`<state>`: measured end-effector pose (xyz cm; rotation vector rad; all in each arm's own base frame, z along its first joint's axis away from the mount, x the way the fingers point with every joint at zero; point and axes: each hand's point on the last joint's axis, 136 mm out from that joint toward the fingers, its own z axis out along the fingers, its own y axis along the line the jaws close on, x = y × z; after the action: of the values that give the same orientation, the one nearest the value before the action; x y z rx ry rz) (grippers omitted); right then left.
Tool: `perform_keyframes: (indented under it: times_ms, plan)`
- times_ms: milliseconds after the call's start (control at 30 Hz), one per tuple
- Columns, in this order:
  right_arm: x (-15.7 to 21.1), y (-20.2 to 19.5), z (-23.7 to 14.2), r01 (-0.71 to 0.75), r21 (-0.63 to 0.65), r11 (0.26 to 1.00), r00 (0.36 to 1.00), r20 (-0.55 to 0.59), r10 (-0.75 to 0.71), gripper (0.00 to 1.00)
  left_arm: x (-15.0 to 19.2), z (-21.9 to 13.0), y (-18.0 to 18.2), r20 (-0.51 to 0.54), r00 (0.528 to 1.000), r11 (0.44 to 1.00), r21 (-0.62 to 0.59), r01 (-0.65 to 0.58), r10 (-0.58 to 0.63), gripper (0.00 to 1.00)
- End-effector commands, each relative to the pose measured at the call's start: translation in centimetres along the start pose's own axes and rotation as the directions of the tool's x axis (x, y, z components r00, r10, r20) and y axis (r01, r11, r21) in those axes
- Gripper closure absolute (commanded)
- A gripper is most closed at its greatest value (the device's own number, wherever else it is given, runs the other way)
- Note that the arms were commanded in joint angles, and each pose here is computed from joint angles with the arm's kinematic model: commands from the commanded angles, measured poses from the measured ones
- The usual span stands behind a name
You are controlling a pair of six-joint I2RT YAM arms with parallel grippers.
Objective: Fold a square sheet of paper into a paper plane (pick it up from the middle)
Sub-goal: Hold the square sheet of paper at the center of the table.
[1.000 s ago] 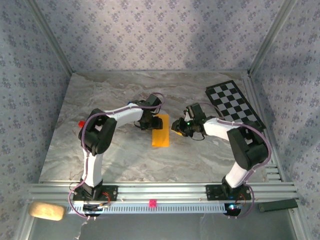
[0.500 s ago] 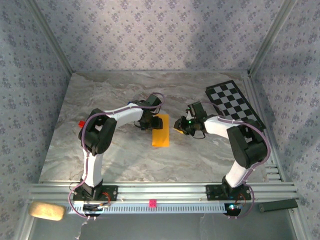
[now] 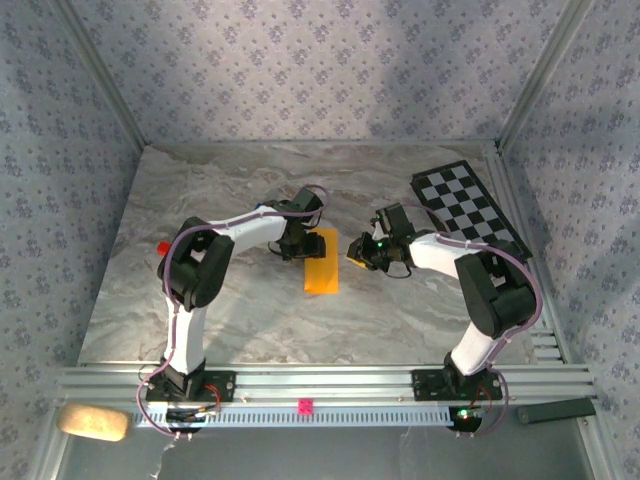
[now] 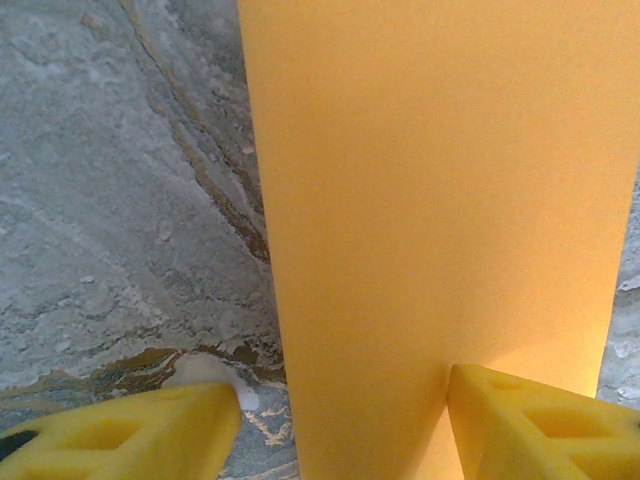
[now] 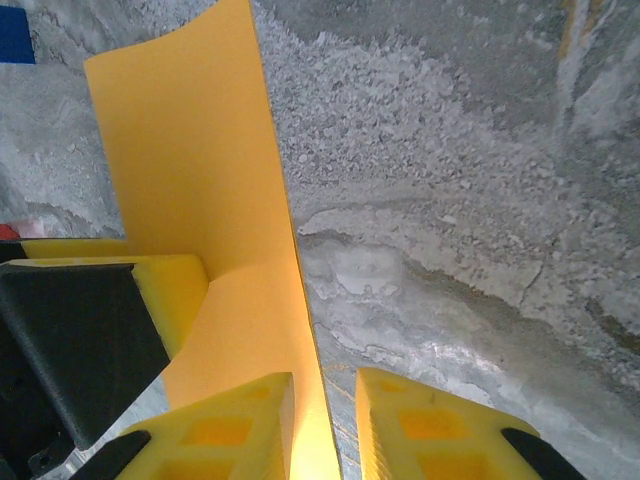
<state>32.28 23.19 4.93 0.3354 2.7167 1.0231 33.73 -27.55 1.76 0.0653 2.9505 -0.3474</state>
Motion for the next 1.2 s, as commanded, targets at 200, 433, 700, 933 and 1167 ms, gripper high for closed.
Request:
perform_keyframes:
  times_ms: [200,433,700,933,1167]
  plan:
    - [0.2,2.0,0.1,0.041,-0.058,0.997,0.999,-0.021,-0.042,0.77,3.1,5.8,5.5,-0.102,0.994,0.984,-0.175,0.014,-0.032,0.38]
    - [0.1,2.8,1.9,0.068,-0.041,0.997,0.996,-0.05,-0.07,1.0,3.0,5.8,5.3,-0.101,0.994,0.986,-0.169,0.014,-0.031,0.38]
    - [-0.5,3.8,3.9,0.065,-0.066,0.996,0.994,-0.079,-0.07,1.0,3.2,6.0,5.5,-0.104,0.994,0.984,-0.177,0.01,-0.029,0.38]
    - [-0.3,4.5,5.0,0.073,-0.082,0.994,0.99,-0.113,-0.082,1.0,3.1,6.0,5.4,-0.104,0.994,0.985,-0.171,0.009,-0.028,0.38]
    - [0.4,3.9,6.1,0.06,-0.092,0.994,0.984,-0.161,-0.074,1.0,3.3,6.1,5.4,-0.108,0.994,0.986,-0.167,0.008,-0.026,0.38]
